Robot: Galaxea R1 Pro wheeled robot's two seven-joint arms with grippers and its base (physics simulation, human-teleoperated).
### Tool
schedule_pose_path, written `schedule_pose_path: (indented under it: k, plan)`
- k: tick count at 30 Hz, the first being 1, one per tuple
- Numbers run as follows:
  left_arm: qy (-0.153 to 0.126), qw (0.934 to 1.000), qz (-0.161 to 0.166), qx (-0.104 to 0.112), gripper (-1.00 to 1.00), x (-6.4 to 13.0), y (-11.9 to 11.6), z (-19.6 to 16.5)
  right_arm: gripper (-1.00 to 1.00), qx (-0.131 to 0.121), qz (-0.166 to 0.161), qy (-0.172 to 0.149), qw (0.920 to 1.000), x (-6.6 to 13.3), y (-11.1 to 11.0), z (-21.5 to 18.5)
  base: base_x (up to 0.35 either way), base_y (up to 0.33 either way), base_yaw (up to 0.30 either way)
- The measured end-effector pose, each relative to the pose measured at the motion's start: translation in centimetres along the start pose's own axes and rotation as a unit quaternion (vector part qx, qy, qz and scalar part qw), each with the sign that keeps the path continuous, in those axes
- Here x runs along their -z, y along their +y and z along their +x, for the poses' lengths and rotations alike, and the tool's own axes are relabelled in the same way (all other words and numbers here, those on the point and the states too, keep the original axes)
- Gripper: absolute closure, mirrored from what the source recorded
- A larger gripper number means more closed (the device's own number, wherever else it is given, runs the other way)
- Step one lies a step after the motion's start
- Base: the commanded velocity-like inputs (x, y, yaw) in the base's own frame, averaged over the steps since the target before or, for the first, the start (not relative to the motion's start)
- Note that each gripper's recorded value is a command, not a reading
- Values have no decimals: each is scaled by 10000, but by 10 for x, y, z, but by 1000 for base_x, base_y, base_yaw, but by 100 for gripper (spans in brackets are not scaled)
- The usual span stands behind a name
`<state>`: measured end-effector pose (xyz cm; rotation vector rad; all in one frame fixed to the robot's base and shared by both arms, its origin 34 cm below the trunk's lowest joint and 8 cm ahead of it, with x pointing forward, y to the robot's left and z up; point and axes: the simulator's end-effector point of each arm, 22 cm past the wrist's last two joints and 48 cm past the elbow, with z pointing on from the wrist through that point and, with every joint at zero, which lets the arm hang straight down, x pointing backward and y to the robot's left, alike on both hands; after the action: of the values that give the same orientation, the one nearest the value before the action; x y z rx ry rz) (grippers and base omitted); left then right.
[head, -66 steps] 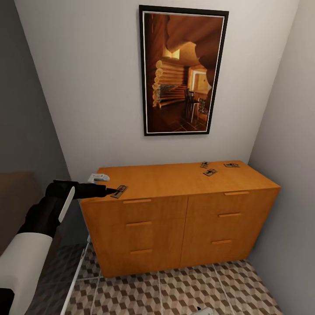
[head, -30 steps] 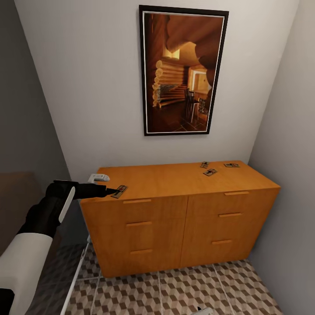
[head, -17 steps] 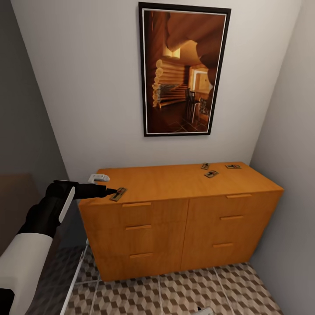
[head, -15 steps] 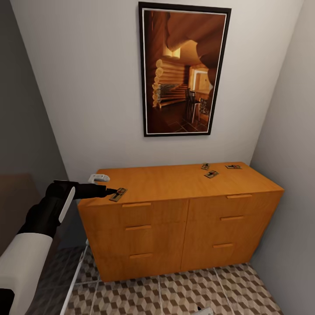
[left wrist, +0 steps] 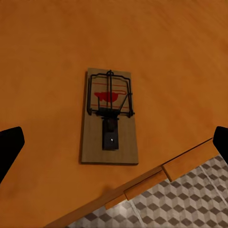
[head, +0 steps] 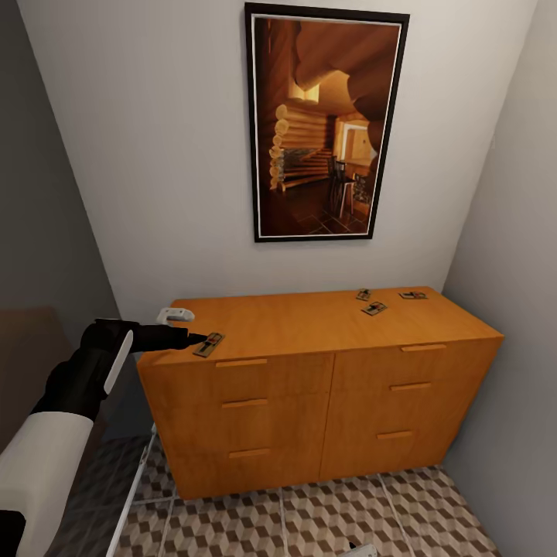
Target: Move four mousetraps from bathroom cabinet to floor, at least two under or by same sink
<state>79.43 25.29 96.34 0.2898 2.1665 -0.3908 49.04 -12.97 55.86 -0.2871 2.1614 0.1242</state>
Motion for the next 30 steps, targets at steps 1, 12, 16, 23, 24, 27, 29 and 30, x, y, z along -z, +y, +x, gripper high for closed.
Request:
schedule_pose_path:
  k: [1,12,16,23,24,27,29,30]
  plan:
    - [1,10000,1,0,-100,0,0,0,-100,0,0,0,10000,0,0,0,1,0,0]
    - [45,10000,2,16,-100,-2,0,5,-100,-8,-14,-2,10000,0,2,0,0,0,0]
    - [52,10000,2,20,-100,-2,0,5,-100,-15,-24,-4,10000,0,3,-1,0,0,0]
    - [58,10000,4,16,-100,-2,0,6,-100,-23,-38,-5,10000,0,5,-1,0,0,0]
    - [61,10000,4,15,-100,-2,0,6,-100,-23,-38,-3,10000,0,5,-1,0,0,0]
    - [74,10000,5,16,-100,-4,0,7,-100,-27,-42,6,10000,0,5,0,0,0,0]
    - [86,10000,6,20,-100,-5,1,8,-100,-30,-44,17,10000,0,5,1,0,0,0]
    - [93,10000,7,23,-100,-5,1,9,-100,-31,-46,22,10000,0,5,1,0,0,0]
